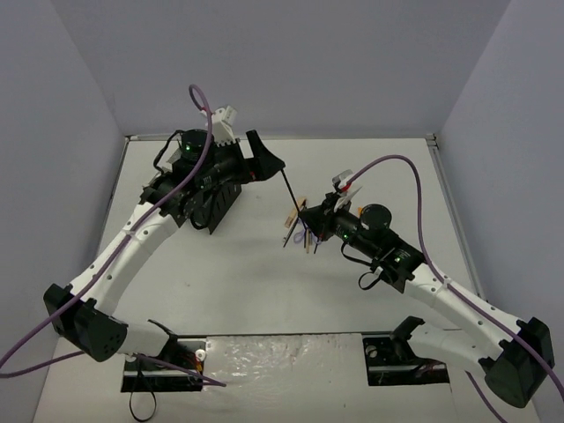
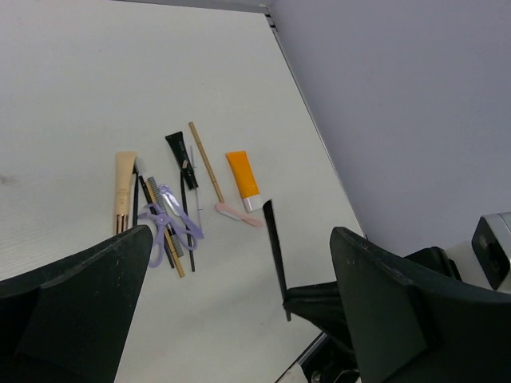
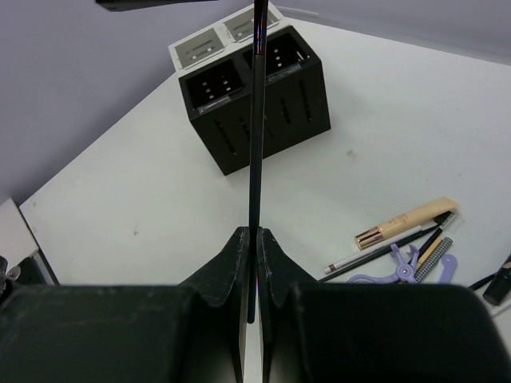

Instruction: Organize the makeup

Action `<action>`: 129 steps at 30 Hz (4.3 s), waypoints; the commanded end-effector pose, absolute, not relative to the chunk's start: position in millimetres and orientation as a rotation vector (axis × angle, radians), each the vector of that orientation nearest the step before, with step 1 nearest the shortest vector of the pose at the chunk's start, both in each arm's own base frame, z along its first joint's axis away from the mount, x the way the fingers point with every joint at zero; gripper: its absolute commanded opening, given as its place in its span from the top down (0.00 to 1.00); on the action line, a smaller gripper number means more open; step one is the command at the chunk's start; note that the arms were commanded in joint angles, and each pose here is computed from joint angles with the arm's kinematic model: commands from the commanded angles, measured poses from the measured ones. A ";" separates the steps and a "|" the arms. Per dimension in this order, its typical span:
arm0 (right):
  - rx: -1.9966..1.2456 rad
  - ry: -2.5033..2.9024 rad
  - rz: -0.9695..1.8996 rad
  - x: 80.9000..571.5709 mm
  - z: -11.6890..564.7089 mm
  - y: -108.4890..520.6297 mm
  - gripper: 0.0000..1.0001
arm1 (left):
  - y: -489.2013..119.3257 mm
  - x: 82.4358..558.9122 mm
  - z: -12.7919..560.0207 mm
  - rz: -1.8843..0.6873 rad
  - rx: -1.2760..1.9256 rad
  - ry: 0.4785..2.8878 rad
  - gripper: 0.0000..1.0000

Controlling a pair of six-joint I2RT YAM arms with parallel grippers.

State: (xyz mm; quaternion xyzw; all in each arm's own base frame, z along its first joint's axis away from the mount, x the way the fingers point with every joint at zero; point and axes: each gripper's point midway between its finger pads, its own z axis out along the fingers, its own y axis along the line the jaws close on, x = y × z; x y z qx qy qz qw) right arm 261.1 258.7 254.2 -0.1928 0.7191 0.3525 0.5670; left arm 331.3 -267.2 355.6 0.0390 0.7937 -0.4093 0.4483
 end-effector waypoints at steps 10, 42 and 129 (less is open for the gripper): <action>-0.514 1.458 0.939 258.1 317.6 280.4 1.00 | -309.9 339.5 373.6 -1.010 0.160 1.870 0.31; -0.231 1.720 0.519 304.2 269.2 215.8 0.00 | -70.5 493.0 426.8 -0.144 -0.158 1.570 1.00; 0.185 2.409 -0.005 309.4 14.7 175.2 0.70 | -10.9 348.1 276.4 -0.203 -0.287 2.072 0.03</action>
